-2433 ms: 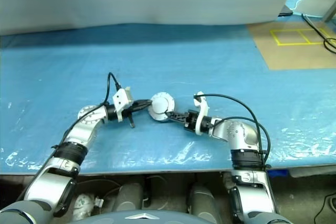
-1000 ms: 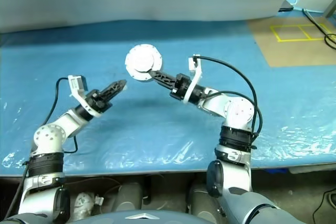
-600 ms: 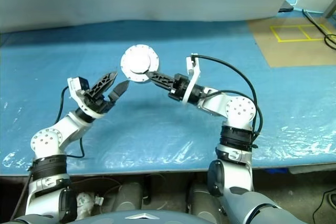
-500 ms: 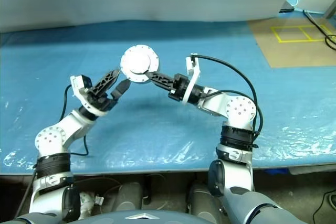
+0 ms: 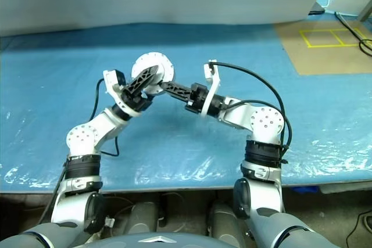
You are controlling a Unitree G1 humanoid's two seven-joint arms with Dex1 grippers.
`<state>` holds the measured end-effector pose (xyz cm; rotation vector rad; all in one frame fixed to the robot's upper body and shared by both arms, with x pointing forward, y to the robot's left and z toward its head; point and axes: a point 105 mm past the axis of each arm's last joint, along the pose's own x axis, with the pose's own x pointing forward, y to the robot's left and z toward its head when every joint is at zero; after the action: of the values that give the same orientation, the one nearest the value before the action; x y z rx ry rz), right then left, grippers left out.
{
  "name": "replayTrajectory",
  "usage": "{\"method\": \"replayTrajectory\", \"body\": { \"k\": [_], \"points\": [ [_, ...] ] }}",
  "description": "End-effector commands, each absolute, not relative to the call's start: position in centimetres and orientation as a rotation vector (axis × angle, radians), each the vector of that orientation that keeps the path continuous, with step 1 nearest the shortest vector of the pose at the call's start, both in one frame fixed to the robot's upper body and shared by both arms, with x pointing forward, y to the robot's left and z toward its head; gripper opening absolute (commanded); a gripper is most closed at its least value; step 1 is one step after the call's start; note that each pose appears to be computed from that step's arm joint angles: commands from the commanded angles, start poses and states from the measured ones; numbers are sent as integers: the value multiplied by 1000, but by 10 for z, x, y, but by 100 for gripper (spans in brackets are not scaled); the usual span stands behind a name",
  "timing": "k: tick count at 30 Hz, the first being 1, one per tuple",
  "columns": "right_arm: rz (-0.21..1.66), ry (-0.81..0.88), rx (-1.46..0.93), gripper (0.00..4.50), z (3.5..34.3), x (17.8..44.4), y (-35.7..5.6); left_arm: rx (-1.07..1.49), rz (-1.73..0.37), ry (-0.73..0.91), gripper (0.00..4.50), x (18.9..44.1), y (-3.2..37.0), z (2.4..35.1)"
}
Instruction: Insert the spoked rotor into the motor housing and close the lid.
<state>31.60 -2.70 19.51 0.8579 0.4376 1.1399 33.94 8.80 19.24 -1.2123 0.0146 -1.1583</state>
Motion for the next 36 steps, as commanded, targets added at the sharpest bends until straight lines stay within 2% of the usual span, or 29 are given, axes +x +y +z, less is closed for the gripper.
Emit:
{"method": "replayTrajectory", "body": {
  "k": [1, 3, 6, 10, 12, 13, 15, 19, 22, 25, 27, 32, 36],
  "points": [
    [1233, 339, 866, 119, 220, 305, -24, -1207, -1137, -19, 447, 345, 89, 197],
    [1229, 341, 868, 119, 219, 305, -24, -1220, -1081, -31, 447, 351, 94, 193],
    [1224, 347, 870, 119, 218, 306, -24, -1252, -1011, -47, 391, 359, 102, 188],
    [1219, 351, 878, 119, 217, 306, -23, -1198, -1007, -9, 266, 355, 92, 181],
    [1209, 357, 878, 119, 216, 308, -22, -1229, -1041, -31, 266, 350, 92, 185],
    [1193, 357, 869, 119, 215, 310, -22, -1240, -1057, -42, 251, 348, 92, 187],
    [1150, 348, 840, 119, 213, 315, -23, -1188, -994, 2, 251, 353, 90, 179],
    [1098, 293, 835, 119, 217, 322, -26, -1252, -1064, -60, 251, 346, 96, 191],
    [1106, 269, 820, 119, 218, 322, -25, -1194, -1008, -29, 251, 352, 95, 184],
    [1115, 239, 820, 214, 222, 322, -26, -1187, -971, -43, 250, 358, 97, 185],
    [1136, 275, 837, 278, 220, 320, -24, -1203, -954, -69, 248, 363, 102, 191],
    [1152, 299, 865, 278, 219, 320, -24, -1216, -926, -125, 248, 368, 112, 201],
    [1115, 308, 840, 278, 215, 324, -28, -1102, -711, -258, 248, 385, 154, 207]
  ]
}}
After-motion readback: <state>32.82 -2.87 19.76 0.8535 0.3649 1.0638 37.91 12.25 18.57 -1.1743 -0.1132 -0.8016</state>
